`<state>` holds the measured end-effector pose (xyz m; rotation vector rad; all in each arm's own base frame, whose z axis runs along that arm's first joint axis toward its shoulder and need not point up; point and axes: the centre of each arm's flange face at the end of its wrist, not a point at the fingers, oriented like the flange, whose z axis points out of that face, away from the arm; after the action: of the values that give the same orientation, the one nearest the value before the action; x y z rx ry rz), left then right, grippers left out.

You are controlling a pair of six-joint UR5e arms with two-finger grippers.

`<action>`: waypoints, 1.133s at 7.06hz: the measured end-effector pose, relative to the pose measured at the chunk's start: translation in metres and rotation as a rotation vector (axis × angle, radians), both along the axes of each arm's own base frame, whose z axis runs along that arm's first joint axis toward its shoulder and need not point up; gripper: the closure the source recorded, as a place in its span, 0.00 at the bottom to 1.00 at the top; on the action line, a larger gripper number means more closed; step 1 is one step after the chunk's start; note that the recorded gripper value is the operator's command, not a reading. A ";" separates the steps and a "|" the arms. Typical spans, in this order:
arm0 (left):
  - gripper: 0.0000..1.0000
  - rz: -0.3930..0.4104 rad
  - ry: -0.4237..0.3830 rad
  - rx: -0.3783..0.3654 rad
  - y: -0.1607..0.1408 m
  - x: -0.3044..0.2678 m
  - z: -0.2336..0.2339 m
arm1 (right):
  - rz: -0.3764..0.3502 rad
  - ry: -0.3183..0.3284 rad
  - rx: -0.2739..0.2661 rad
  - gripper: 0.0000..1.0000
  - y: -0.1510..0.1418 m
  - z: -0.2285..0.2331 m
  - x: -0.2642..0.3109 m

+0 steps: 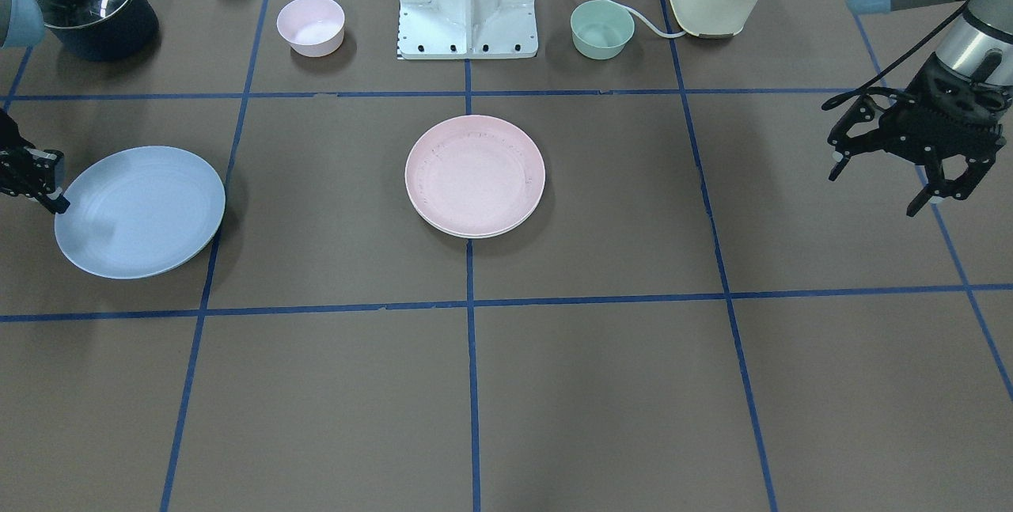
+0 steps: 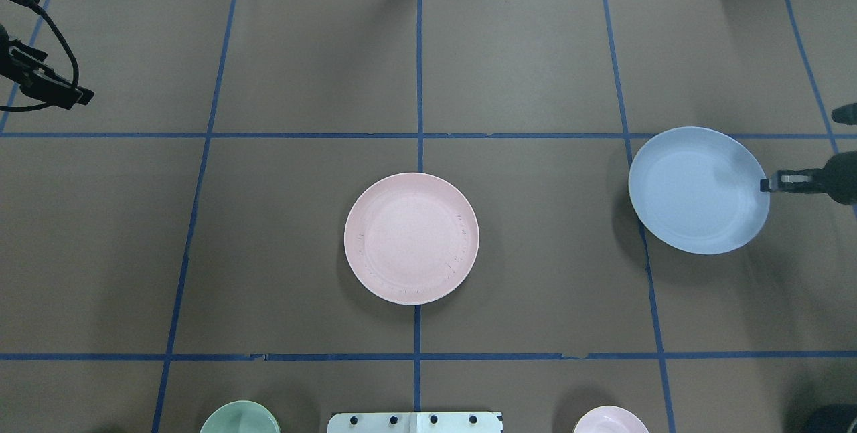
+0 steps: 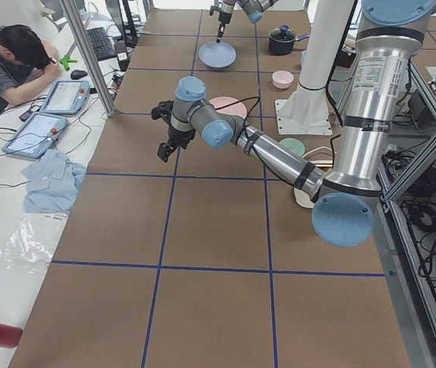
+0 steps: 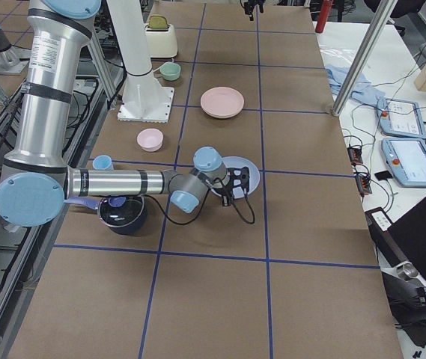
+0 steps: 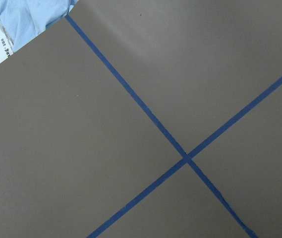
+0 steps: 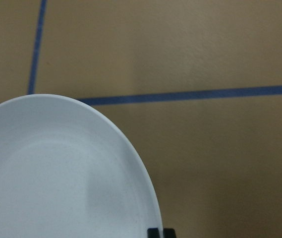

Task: Stack three plates with pink and blue
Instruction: 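Slide the light blue plate onto the pink plate and release it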

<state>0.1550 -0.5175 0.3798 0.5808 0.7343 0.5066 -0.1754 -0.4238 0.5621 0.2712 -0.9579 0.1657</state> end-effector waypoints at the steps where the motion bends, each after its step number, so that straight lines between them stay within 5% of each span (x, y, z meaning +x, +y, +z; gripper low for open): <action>1: 0.00 -0.001 0.000 -0.001 0.000 0.000 0.000 | 0.027 -0.041 -0.031 1.00 -0.016 -0.047 -0.011; 5: 0.00 -0.002 0.002 -0.001 0.000 0.000 -0.001 | 0.084 -0.190 -0.085 1.00 -0.020 -0.216 -0.138; 8: 0.00 -0.003 0.002 -0.003 0.000 0.000 0.000 | 0.105 -0.076 -0.147 1.00 0.028 -0.302 -0.258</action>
<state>0.1549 -0.5172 0.3795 0.5798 0.7360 0.5018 -0.4329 -0.3958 0.2605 0.1805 -1.0016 0.3430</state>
